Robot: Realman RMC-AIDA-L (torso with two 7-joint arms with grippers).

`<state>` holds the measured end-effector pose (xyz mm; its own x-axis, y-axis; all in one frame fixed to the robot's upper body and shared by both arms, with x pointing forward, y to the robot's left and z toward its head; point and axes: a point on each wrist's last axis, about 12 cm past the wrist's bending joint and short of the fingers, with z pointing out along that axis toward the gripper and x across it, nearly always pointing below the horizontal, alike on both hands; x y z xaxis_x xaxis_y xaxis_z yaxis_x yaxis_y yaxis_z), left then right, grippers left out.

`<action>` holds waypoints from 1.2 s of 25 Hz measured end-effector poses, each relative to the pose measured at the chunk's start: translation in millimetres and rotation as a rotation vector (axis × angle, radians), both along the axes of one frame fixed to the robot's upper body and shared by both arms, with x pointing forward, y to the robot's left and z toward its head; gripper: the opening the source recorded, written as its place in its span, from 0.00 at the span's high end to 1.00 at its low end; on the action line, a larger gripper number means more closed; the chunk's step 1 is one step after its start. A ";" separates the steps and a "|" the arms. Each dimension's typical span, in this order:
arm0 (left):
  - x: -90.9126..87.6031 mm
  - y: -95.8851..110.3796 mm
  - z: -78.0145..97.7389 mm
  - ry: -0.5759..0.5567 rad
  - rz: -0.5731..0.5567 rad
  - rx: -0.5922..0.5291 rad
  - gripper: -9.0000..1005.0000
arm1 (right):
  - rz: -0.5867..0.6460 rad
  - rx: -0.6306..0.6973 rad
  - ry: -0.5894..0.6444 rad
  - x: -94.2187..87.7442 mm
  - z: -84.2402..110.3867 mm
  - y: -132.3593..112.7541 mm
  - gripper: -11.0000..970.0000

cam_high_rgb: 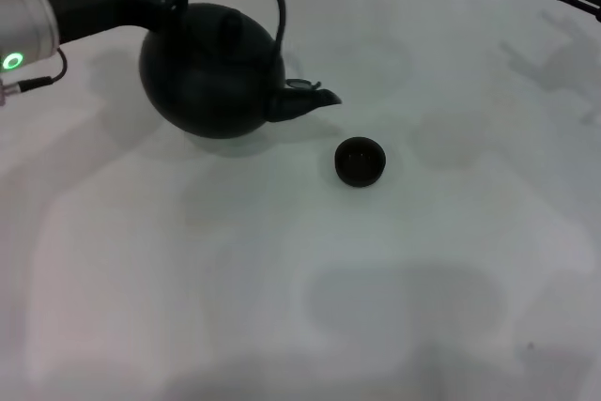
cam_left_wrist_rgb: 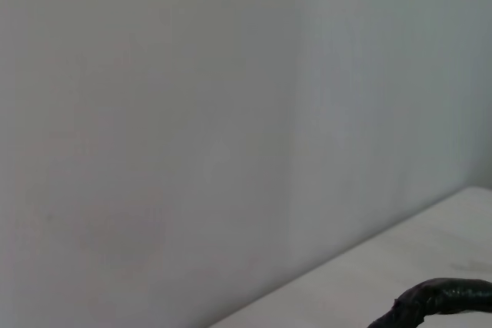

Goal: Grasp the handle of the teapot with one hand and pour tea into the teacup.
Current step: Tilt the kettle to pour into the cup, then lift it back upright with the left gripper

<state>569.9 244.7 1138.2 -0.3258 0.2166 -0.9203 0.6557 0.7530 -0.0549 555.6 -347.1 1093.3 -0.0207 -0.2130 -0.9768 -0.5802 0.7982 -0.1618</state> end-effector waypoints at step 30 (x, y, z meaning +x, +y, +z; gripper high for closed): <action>-9.6 -71.0 57.0 -0.062 -0.035 0.462 0.84 | -0.036 0.039 -0.054 -4.5 4.2 -7.0 0.13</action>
